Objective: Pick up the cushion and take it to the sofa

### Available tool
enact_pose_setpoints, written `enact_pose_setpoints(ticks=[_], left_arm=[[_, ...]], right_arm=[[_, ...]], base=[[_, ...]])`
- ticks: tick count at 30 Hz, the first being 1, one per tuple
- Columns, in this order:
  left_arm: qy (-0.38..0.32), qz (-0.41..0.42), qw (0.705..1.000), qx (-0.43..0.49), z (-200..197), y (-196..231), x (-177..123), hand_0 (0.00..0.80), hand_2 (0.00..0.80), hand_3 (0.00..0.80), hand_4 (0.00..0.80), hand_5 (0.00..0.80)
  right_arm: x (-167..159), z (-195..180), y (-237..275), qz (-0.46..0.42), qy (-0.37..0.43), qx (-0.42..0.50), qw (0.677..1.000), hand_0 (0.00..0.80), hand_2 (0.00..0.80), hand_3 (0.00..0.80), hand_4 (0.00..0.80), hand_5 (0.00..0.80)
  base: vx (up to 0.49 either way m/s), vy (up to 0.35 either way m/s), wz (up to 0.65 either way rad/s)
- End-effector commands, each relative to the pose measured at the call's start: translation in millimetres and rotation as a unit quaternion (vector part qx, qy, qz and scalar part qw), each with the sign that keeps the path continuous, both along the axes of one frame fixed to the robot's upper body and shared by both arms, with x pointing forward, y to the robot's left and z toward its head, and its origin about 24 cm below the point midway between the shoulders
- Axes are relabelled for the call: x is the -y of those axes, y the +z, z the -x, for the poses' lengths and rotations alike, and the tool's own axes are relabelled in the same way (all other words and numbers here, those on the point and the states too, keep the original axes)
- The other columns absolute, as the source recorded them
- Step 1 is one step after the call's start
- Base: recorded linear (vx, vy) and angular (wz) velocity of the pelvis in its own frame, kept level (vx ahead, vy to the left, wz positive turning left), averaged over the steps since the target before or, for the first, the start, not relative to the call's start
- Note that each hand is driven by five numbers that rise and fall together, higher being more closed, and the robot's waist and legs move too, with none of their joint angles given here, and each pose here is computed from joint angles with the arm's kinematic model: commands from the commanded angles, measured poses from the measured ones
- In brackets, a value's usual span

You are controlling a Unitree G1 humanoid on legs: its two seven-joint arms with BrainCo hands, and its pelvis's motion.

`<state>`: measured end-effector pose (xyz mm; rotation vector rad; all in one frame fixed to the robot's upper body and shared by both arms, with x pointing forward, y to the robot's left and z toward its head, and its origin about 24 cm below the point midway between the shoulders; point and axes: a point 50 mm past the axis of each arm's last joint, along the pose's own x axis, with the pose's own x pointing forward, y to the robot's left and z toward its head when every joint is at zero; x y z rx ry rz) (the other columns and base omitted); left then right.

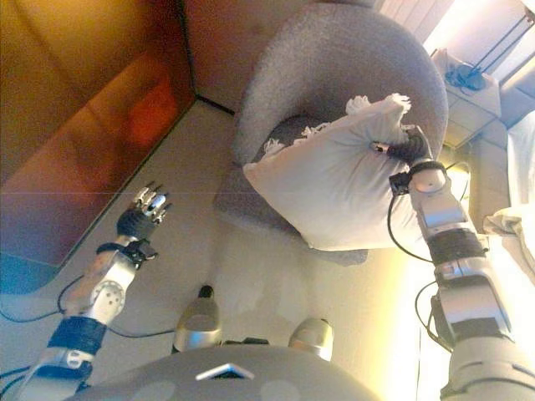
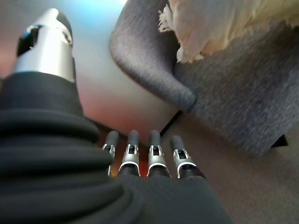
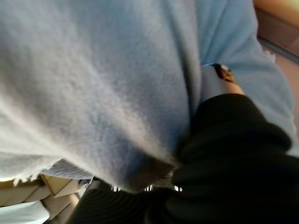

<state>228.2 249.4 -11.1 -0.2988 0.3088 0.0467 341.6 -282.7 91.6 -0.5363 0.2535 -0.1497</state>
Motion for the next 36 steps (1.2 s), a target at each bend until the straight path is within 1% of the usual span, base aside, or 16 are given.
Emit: enact_pose_setpoints(ticks=[1,8,11,13,17,20,24,28,33,36], left_arm=[[-0.054,0.008,0.998,0.02,-4.3,-1.2,27.3,0.0,0.0,0.0,0.0,0.0],[-0.068,0.019,0.997,0.023,-3.0,-4.4,37.3,0.0,0.0,0.0,0.0,0.0],[-0.07,0.026,0.997,0.025,-2.0,-4.0,40.0,0.0,0.0,0.0,0.0,0.0],[-0.066,0.031,0.997,0.027,-0.2,-3.3,39.5,0.0,0.0,0.0,0.0,0.0],[-0.055,0.044,0.997,0.023,2.1,-6.1,43.9,0.0,0.0,0.0,0.0,0.0],[-0.028,0.058,0.997,0.032,0.7,-2.3,42.5,0.0,0.0,0.0,0.0,0.0],[-0.007,0.069,0.996,0.048,-3.9,4.4,47.2,0.0,0.0,0.0,0.0,0.0],[-0.012,0.071,0.996,0.044,-9.8,5.2,51.6,0.0,0.0,0.0,0.0,0.0],[-0.047,0.066,0.996,0.025,-14.5,1.7,56.1,0.0,0.0,0.0,0.0,0.0],[-0.06,0.081,0.994,0.03,-14.3,1.3,63.6,0.0,0.0,0.0,0.0,0.0]], right_arm=[[22.9,-22.6,109.9,0.043,-0.025,0.157,0.986,0.8,0.8,0.8,0.8,0.8],[24.9,-21.4,107.8,0.037,-0.038,0.152,0.987,0.8,0.8,0.8,0.8,0.8],[21.7,-20.1,104.9,0.041,-0.031,0.146,0.988,0.8,0.8,0.8,0.8,0.8],[22.8,-18.0,104.5,0.046,-0.025,0.142,0.989,0.8,0.8,0.8,0.8,0.8],[21.2,-17.8,110.9,0.065,-0.009,0.145,0.987,0.8,0.8,0.8,0.8,0.8],[5.3,-19.6,115.6,0.067,0.022,0.156,0.985,0.8,0.8,0.8,0.8,0.8],[-10.9,-18.6,100.5,0.08,0.05,0.154,0.984,0.8,0.8,0.8,0.8,0.8],[-9.0,-20.9,94.8,0.079,0.041,0.144,0.986,0.8,0.8,0.8,0.8,0.8],[1.2,-22.2,98.4,0.107,0.007,0.134,0.985,0.8,0.8,0.8,0.8,0.8],[6.0,-18.2,96.6,0.11,0.003,0.13,0.985,0.8,0.8,0.8,0.8,0.8]], base=[[0.289,0.008,0.06],[0.347,0.007,0.25],[0.37,-0.003,0.16],[0.323,-0.015,0.83],[0.287,-0.034,0.27],[0.194,-0.103,-0.17],[0.233,-0.135,-0.37],[0.23,0.023,-0.36],[0.228,0.194,0.12],[0.222,0.16,0.09]])
